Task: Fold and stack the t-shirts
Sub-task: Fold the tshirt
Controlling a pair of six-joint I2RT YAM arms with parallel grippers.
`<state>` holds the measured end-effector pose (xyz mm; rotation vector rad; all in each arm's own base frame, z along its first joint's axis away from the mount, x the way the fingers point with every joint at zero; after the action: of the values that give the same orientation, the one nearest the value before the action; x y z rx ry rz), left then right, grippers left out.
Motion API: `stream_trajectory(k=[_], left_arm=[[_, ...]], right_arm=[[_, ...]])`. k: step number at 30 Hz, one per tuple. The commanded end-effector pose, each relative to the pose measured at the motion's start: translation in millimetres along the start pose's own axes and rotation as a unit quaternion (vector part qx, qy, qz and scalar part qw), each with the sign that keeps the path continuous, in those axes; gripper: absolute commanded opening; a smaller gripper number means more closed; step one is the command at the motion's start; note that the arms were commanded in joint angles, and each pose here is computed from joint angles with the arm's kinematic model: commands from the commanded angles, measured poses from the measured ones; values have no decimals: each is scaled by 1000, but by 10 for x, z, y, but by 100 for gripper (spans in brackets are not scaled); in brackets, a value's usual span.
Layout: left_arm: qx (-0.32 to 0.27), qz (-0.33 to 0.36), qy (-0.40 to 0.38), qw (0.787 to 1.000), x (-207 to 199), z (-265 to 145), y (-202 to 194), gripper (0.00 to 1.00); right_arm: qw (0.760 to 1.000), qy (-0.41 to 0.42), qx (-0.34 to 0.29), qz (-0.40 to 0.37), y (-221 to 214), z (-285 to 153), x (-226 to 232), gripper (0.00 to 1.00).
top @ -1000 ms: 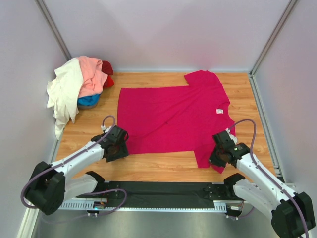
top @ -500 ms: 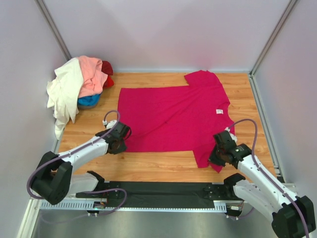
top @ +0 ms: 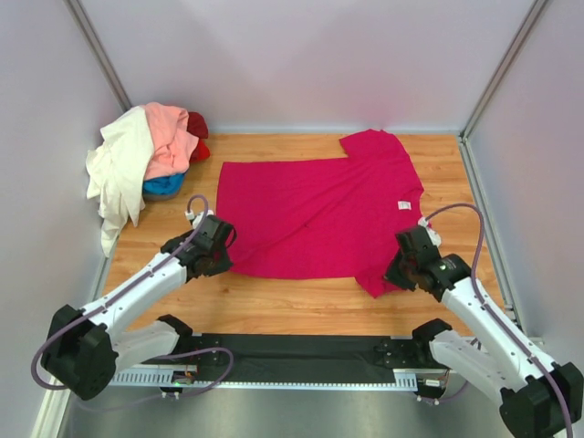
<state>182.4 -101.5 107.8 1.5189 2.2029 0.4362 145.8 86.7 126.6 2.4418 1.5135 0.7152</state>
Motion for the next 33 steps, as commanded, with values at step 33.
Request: stream_trajectory(k=[33], left_arm=[[-14, 35, 31, 999, -441, 445, 1111, 0]], right_arm=[[987, -67, -126, -78, 1888, 350, 881, 1]])
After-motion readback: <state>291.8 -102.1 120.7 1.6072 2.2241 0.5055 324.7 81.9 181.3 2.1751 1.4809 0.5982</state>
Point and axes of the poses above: each gripper's point midway between its finger pads, its own z axis out along the fingers, its own x axis along the line the jaws close on, y = z × x, the point moved 5 cm from there along -z, back along the fingers, and after that the axes turned 2 degrees about -z, right-handed, at the moved point
